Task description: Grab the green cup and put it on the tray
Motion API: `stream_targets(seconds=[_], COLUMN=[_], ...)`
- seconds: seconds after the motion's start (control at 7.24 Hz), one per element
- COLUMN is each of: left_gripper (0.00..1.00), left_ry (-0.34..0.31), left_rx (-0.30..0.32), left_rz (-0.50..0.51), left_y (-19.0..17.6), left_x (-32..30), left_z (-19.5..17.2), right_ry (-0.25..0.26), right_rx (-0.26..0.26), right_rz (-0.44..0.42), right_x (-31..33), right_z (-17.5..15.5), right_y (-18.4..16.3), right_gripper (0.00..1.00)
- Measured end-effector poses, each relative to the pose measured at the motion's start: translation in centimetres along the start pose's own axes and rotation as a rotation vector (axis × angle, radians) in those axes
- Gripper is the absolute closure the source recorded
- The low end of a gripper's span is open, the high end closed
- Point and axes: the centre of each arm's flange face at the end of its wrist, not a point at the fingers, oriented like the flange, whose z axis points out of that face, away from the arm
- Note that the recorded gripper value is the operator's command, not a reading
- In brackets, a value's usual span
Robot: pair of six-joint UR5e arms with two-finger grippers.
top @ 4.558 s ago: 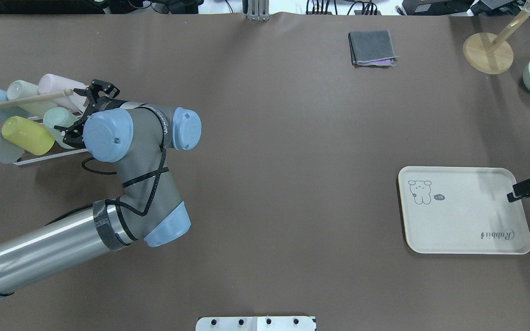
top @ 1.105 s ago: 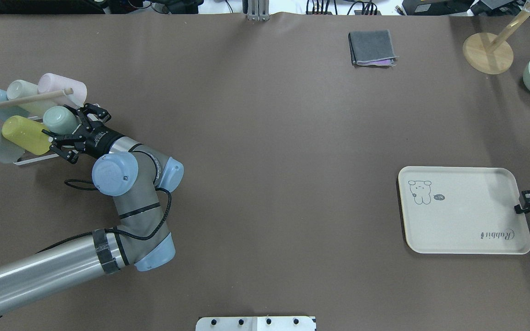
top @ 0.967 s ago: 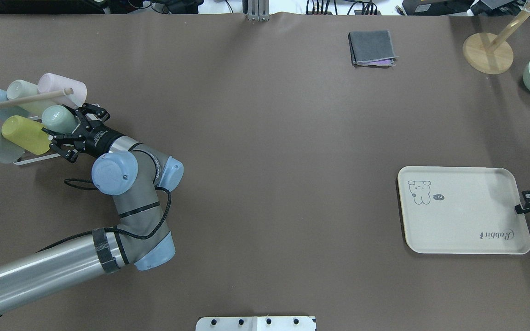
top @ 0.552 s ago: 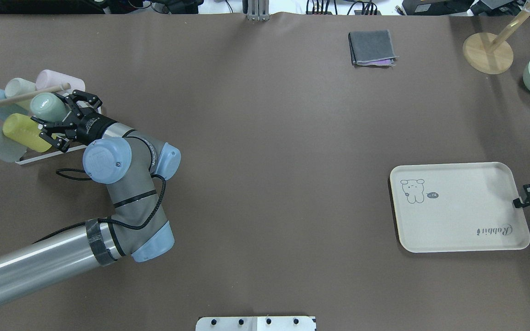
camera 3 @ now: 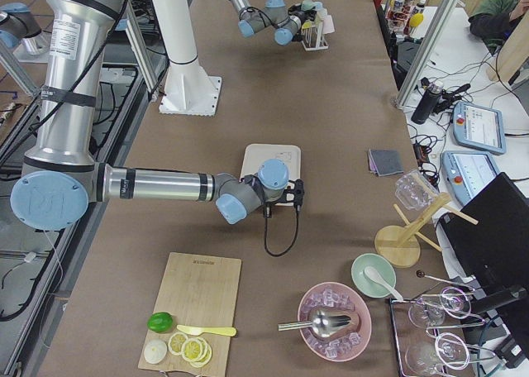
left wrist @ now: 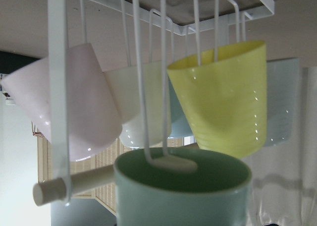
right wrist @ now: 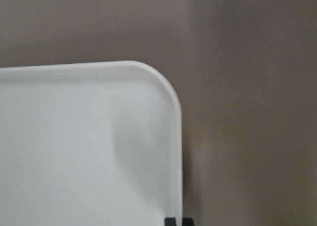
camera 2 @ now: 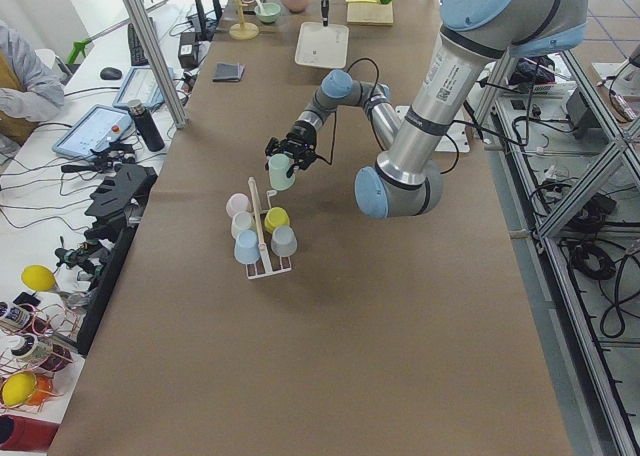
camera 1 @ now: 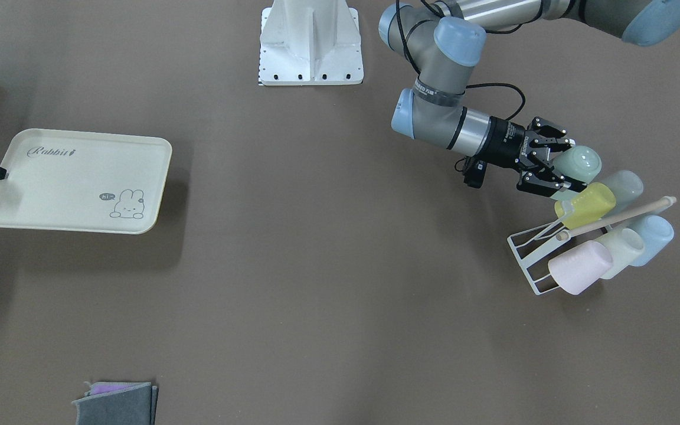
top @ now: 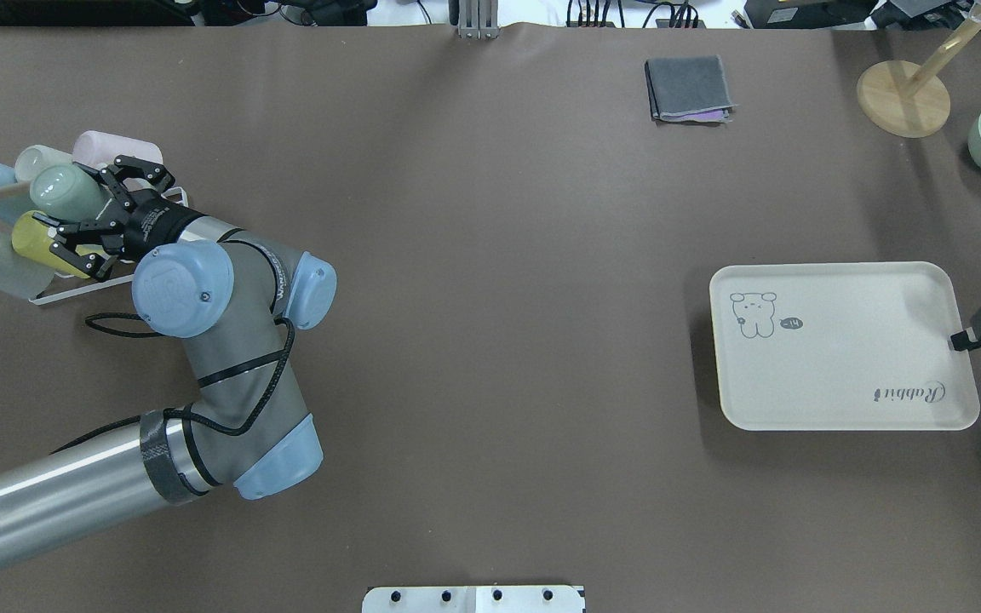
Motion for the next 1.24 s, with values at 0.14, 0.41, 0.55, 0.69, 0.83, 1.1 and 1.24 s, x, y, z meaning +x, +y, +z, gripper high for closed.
stream_targets(seconds=[0.14, 0.41, 0.55, 0.69, 0.83, 1.1, 1.24], left_gripper=[0.8, 0.8, 0.8, 0.87, 0.87, 0.86, 0.84], left_ry=[0.015, 0.115, 0.205, 0.297, 0.388, 0.57, 0.659], left_rx=[0.062, 0.23, 0.333, 0.435, 0.531, 0.718, 0.81], left_rz=[-0.087, -0.531, -0.802, -1.043, -1.25, -1.642, -1.799], left_y=[1.9, 3.7, 3.5, 3.2, 3.1, 2.8, 2.3], left_x=[0.1, -0.5, -1.0, -1.7, -2.4, -4.0, -5.0], left_z=[-1.6, -5.2, -7.0, -8.5, -9.8, -11.9, -13.0], right_ry=[-0.033, -0.064, -0.063, -0.056, -0.045, -0.036, -0.035], right_rx=[0.019, 0.001, -0.02, -0.041, -0.063, -0.093, -0.095], right_rz=[0.023, 0.032, 0.041, 0.047, 0.045, 0.02, 0.009], right_x=[-4.1, -12.0, -15.3, -18.9, -22.7, -29.1, -32.2], right_z=[0.2, 3.3, 5.5, 7.6, 9.8, 13.5, 15.1], right_y=[-4.3, -12.0, -13.9, -14.6, -14.6, -12.9, -11.9], right_gripper=[1.0, 1.0, 1.0, 1.0, 1.0, 1.0, 1.0])
